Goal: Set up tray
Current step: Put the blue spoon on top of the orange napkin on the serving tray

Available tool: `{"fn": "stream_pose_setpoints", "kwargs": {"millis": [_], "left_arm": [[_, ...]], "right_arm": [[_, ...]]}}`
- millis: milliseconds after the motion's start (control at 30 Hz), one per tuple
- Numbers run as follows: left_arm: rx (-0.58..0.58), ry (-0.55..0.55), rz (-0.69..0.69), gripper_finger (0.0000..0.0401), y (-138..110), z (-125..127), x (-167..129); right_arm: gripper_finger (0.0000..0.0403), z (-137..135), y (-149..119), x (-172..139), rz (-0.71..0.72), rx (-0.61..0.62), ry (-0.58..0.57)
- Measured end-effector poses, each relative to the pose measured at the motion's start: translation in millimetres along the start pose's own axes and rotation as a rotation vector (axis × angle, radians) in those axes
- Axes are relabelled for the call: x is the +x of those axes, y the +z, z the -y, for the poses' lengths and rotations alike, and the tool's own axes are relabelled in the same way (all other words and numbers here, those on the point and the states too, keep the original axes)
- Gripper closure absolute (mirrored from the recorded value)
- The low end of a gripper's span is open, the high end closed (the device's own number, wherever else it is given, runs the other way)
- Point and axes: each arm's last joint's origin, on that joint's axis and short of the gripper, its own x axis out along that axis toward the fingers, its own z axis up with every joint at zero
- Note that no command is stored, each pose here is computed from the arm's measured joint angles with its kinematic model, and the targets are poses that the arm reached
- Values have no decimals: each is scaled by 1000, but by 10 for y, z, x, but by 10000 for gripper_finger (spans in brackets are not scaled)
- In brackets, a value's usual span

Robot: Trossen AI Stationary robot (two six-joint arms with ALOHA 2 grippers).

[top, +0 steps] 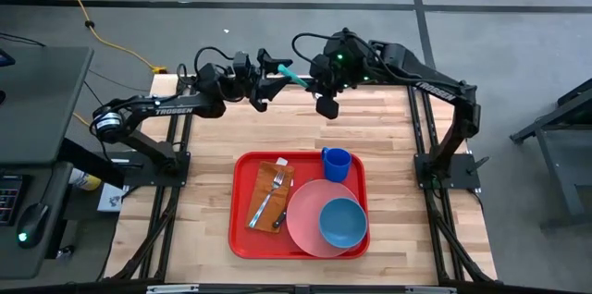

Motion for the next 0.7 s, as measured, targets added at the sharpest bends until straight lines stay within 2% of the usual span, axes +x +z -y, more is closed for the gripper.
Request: {"fn": "stream_pose_setpoints", "kwargs": {"millis": [400, 533, 700], "left_arm": [[7, -15, -27, 110, -55, 71, 26], [24, -19, -31, 139, -61, 73, 27], [30, -16, -41, 203, -70, 68, 25]], "right_arm": [[403, 3, 29, 49, 26, -2, 18], [403, -7, 26, 78, 20, 1, 31], [403, -16, 32, 86, 24, -1, 33]]}}
